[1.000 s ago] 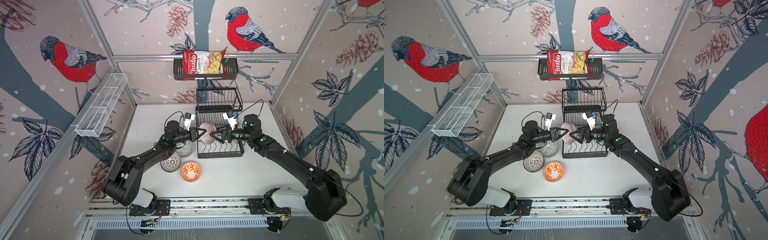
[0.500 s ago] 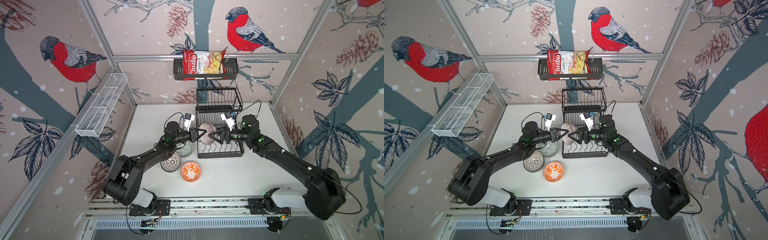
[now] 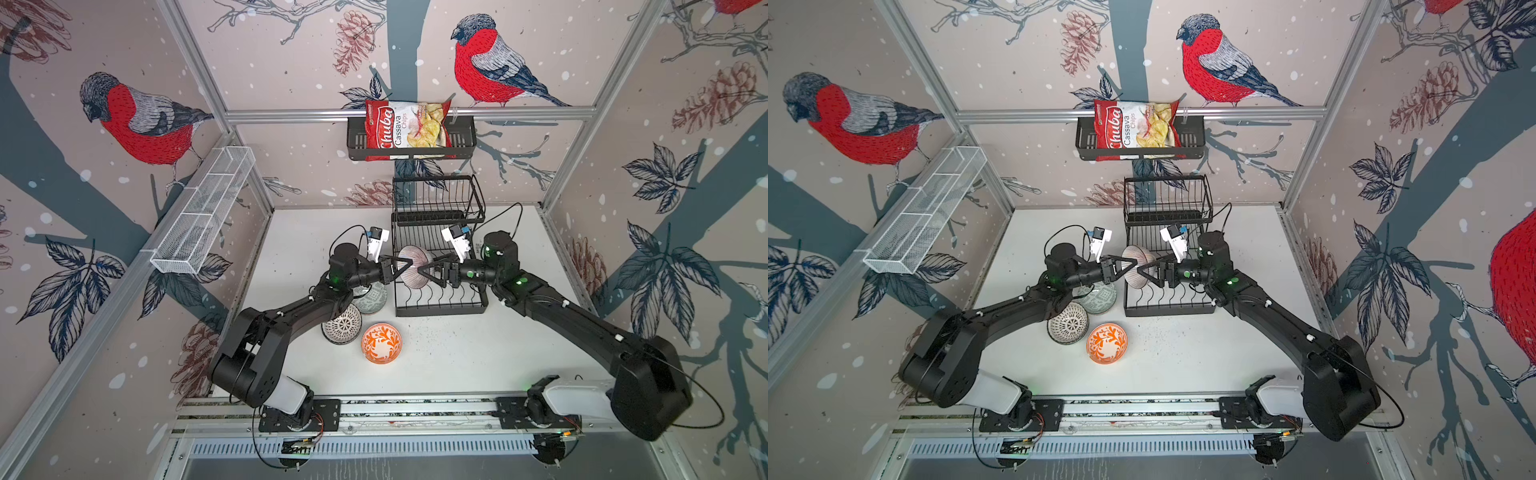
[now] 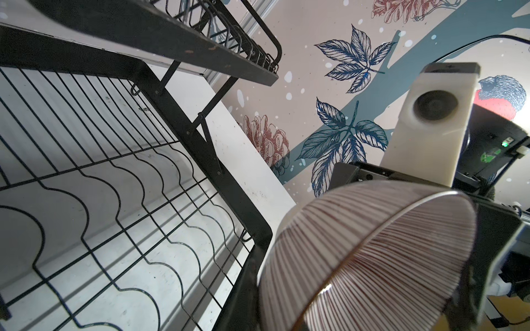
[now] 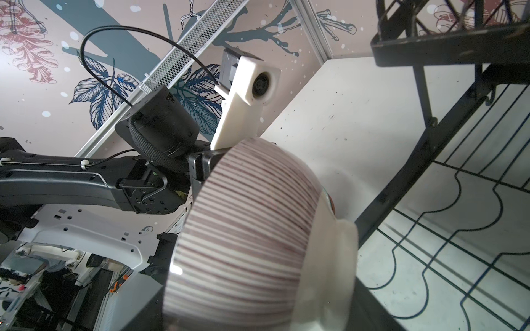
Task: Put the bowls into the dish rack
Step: 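Grip the pink-striped bowl with the left gripper beside the right gripper, then lower the bowl into the rack slots with the right gripper while the left draws back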
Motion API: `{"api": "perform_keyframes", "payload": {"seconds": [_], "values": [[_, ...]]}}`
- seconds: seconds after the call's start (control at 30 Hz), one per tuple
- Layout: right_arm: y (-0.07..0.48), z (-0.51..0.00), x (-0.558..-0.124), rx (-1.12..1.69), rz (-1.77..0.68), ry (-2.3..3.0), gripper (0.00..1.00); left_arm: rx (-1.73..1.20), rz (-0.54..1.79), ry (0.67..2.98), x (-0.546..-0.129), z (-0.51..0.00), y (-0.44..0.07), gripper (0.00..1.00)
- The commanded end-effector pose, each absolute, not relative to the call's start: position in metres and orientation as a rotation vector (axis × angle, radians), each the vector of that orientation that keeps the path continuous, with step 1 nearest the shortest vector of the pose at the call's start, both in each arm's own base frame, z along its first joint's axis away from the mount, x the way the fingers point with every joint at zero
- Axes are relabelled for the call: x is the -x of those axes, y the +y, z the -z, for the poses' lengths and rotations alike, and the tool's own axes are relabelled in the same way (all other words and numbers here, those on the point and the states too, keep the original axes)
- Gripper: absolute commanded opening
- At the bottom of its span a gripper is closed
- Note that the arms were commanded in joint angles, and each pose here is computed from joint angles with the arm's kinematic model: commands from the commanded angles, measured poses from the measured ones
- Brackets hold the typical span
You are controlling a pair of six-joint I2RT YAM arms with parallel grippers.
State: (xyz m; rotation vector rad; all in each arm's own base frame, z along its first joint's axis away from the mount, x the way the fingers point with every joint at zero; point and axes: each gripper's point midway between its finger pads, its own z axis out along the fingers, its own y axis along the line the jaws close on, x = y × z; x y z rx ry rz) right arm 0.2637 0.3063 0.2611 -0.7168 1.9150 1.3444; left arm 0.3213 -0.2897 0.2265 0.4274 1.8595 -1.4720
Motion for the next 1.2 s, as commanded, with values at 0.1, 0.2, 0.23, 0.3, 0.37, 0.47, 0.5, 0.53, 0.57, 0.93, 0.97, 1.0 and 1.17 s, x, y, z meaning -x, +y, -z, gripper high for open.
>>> {"api": "perform_keyframes", "payload": {"seconds": [0.1,0.2,0.23,0.3,0.37,0.47,0.5,0.53,0.57,0.93,0.97,1.0,1.17], "values": [[0.311,-0.272,-0.261,0.754,-1.378,1.862,0.56,-0.5,1.509,1.767,-0.317,-0.244,-0.295,0.06],[0.31,-0.272,-0.263,0.741,-1.364,1.864,0.56,-0.495,1.51,1.773,-0.318,-0.243,-0.295,0.18],[0.309,-0.272,-0.264,0.738,-1.359,1.866,0.56,-0.496,1.51,1.774,-0.319,-0.242,-0.295,0.2],[0.309,-0.271,-0.265,0.728,-1.348,1.87,0.56,-0.497,1.508,1.772,-0.319,-0.242,-0.294,0.25],[0.308,-0.269,-0.267,0.718,-1.34,1.877,0.55,-0.496,1.508,1.774,-0.319,-0.242,-0.295,0.32],[0.308,-0.268,-0.269,0.71,-1.334,1.884,0.55,-0.498,1.508,1.773,-0.319,-0.242,-0.295,0.4],[0.307,-0.267,-0.27,0.703,-1.326,1.888,0.55,-0.498,1.508,1.773,-0.319,-0.242,-0.295,0.42],[0.306,-0.266,-0.271,0.697,-1.32,1.892,0.55,-0.5,1.508,1.771,-0.319,-0.243,-0.295,0.45],[0.305,-0.265,-0.273,0.692,-1.314,1.894,0.55,-0.499,1.509,1.774,-0.319,-0.242,-0.295,0.48],[0.295,-0.253,-0.294,0.633,-1.21,1.94,0.55,-0.459,1.414,1.834,-0.322,-0.232,-0.286,0.7],[0.294,-0.25,-0.297,0.627,-1.184,1.951,0.55,-0.439,1.379,1.855,-0.325,-0.229,-0.283,0.71],[0.292,-0.247,-0.302,0.622,-1.147,1.964,0.55,-0.42,1.337,1.881,-0.329,-0.225,-0.279,0.72],[0.284,-0.227,-0.319,0.61,-0.999,2.03,0.55,-0.353,1.147,1.964,-0.339,-0.214,-0.259,0.74]]}}
